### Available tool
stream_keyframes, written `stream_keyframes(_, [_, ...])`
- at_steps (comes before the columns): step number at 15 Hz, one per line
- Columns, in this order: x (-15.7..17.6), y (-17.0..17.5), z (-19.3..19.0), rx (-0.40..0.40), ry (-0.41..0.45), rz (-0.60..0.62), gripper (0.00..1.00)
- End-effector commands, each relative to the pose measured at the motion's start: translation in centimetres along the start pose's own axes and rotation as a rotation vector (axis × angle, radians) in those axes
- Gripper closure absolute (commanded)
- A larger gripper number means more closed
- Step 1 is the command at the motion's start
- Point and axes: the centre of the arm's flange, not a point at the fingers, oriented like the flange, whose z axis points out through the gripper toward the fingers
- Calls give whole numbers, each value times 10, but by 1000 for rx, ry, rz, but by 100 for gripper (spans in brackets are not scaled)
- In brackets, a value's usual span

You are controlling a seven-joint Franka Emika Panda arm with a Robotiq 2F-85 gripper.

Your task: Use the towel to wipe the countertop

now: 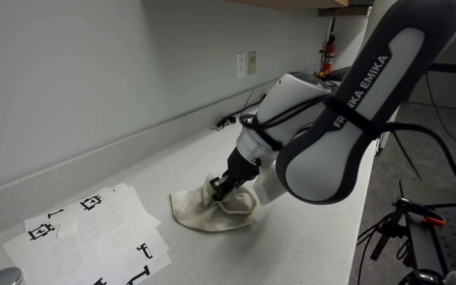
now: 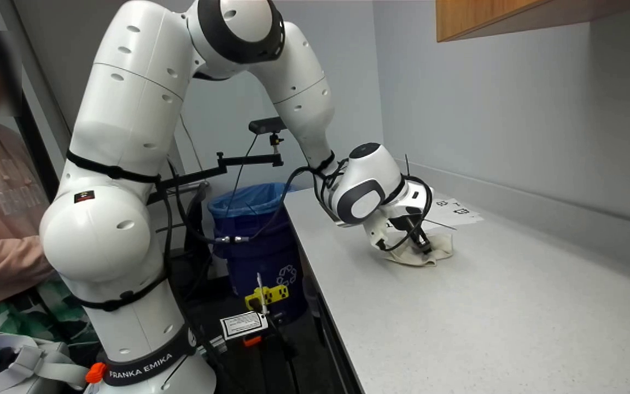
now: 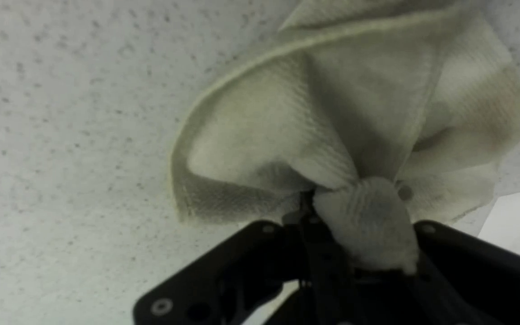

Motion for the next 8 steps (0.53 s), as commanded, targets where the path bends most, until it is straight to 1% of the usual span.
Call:
stream_keyframes(1, [1,35,16,-58,-43,3,97])
stream_keyframes(4, [13,73,11,-108,-10,52,97])
stream_keyframes(8, [26,140,-4,-185,35,154,97])
